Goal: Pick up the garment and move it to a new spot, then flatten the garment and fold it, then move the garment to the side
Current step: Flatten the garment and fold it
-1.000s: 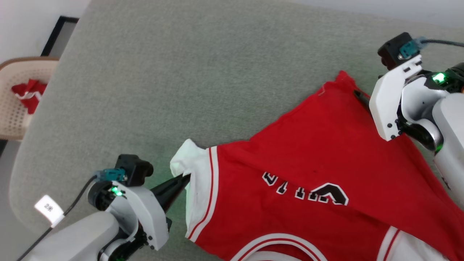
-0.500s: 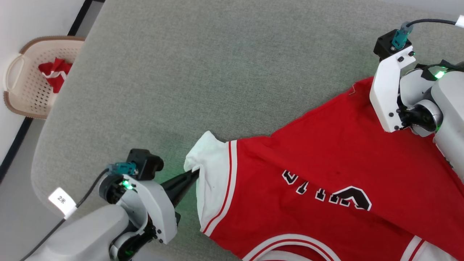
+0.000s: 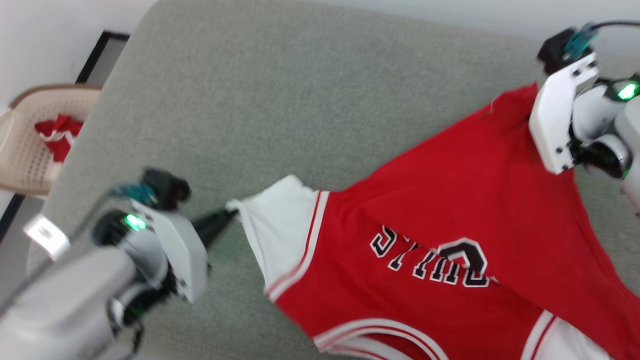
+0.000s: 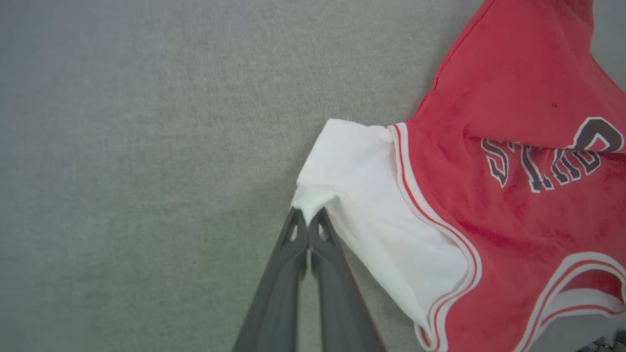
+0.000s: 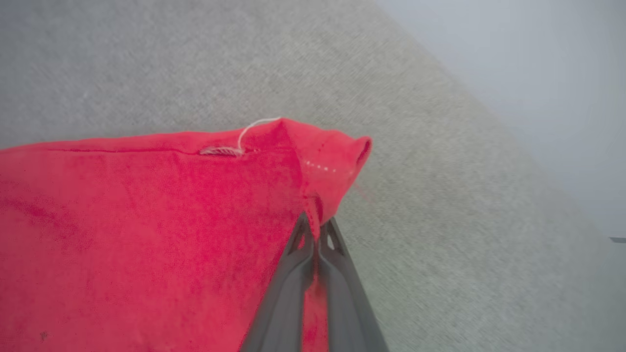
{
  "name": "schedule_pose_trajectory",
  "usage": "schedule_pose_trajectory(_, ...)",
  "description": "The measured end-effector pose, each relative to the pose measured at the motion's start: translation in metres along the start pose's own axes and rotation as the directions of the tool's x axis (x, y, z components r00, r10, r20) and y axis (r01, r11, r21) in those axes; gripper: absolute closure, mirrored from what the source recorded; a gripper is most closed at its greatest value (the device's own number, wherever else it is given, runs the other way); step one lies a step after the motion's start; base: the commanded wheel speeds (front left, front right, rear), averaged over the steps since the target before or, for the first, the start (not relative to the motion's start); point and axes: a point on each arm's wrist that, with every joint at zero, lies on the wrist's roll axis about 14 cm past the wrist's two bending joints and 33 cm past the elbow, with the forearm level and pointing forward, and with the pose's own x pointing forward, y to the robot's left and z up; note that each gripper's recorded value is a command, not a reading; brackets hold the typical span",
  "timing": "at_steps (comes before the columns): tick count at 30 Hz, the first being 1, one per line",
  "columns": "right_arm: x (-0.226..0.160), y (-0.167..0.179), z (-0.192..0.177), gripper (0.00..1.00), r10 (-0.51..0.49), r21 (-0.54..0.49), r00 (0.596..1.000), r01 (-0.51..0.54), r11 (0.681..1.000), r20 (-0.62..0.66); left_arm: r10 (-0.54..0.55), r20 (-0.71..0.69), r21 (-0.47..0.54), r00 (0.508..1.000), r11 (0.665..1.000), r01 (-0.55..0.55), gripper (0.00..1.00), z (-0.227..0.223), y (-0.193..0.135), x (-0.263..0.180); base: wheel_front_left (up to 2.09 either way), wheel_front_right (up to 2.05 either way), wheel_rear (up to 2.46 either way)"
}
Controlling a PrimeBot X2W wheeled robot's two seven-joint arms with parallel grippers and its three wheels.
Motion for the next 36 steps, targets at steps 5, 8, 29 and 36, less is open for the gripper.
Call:
schedule_pose_trajectory(5, -0.035, -0.024, 0.021, 1.0, -0.082, 0.027, 0.99, 0.079, 0.996, 0.118, 0.039, 0.052, 0.082, 0.998, 0.996, -0.043, 1.0, 0.055, 0.012, -0.012, 0.0, 0.0, 0.0)
schedule_pose_trajectory(8, -0.061, -0.035, 0.034, 1.0, -0.129, 0.035, 0.975, 0.124, 0.992, 0.179, 0.053, 0.103, 0.126, 0.993, 0.99, -0.066, 1.0, 0.097, 0.014, -0.021, 0.0, 0.0, 0.0)
schedule_pose_trajectory(29, -0.231, -0.092, 0.12, 1.0, -0.365, 0.162, 0.75, 0.333, 0.929, 0.551, 0.002, 0.474, 0.304, 0.88, 0.938, -0.166, 1.0, 0.33, -0.034, -0.063, 0.0, 0.0, 0.0)
schedule_pose_trajectory(36, -0.231, -0.113, 0.141, 1.0, -0.405, 0.205, 0.671, 0.359, 0.91, 0.621, -0.006, 0.563, 0.309, 0.827, 0.929, -0.204, 1.0, 0.373, -0.033, -0.05, 0.0, 0.0, 0.0)
